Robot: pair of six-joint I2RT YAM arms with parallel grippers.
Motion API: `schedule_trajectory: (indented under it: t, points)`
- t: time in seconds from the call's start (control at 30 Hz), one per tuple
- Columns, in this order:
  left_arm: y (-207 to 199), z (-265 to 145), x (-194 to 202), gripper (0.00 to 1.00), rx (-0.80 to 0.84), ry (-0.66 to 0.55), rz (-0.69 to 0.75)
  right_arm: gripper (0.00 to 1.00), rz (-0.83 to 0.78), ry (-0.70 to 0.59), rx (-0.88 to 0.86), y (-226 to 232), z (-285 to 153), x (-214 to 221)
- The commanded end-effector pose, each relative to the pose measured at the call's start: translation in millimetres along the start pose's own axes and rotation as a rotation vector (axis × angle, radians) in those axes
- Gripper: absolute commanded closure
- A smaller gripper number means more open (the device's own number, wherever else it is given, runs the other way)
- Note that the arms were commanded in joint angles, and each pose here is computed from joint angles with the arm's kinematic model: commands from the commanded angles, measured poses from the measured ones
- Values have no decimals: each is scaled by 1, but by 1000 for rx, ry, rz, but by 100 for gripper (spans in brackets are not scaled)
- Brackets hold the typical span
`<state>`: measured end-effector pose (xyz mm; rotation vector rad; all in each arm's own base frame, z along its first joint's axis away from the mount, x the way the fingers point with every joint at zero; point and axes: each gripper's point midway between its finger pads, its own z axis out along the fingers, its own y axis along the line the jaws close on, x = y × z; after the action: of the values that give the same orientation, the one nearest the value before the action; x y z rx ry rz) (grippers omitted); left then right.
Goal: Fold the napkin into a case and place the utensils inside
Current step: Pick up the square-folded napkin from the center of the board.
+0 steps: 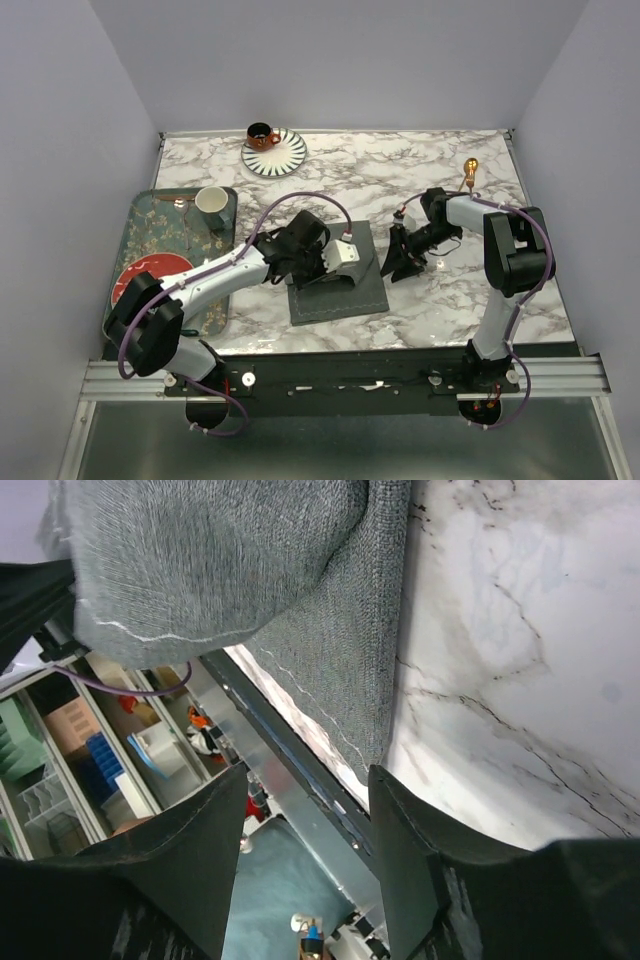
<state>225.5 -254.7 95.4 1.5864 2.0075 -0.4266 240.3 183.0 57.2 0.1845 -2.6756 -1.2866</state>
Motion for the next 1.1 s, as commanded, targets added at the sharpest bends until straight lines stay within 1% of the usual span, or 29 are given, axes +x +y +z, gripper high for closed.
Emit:
schedule_trajectory:
  t: [0.0,0.1,0.2,0.27,0.3,0.37,0.47,0.5,0.57,0.6,0.63,0.7,0.8,0.83,0.87,0.9,0.93,0.97,1.07]
  points:
    - [-16,6,13,100,41,21,-84,39,4,0,-45,9,0,3]
    - [-15,8,16,100,31,30,-98,39,27,-19,-37,11,0,1]
    - [-15,8,13,100,40,14,-133,39,35,-30,-40,14,7,2]
    - [-10,8,11,100,40,-1,-199,39,33,-44,-52,16,11,-1]
    - [-6,7,6,100,38,-19,-224,39,52,-47,-56,16,12,-3]
    - [2,2,-2,100,49,-57,-290,39,40,-59,-61,18,12,-9]
    - [13,-6,-25,100,59,-116,-337,39,7,-73,-62,21,9,-14]
    - [23,-11,-37,100,55,-147,-353,40,-5,-78,-59,22,8,-14]
    - [30,-3,-39,100,78,-128,-399,41,-37,-103,-37,23,4,-19]
    - [44,-6,-50,100,62,-149,-420,41,-55,-119,-26,24,1,-23]
    - [51,3,-47,100,65,-130,-446,44,-81,-138,-15,26,-1,-28]
    - [68,10,-49,100,43,-128,-477,46,-123,-169,12,28,-7,-36]
    - [111,20,-51,100,-2,-122,-554,49,-207,-226,73,32,-20,-53]
    - [120,25,-45,100,-9,-103,-583,49,-230,-241,93,33,-23,-56]
    - [134,35,-27,100,-23,-69,-637,50,-252,-261,124,32,-28,-62]
    - [147,35,-28,100,-34,-77,-658,50,-280,-272,140,33,-31,-65]
    - [150,38,-21,100,-21,-60,-692,50,-289,-276,154,32,-32,-67]
    - [158,47,-4,100,-8,-35,-753,51,-296,-285,180,29,-34,-70]
    - [159,55,4,100,67,-24,-814,51,-350,-305,229,32,-35,-78]
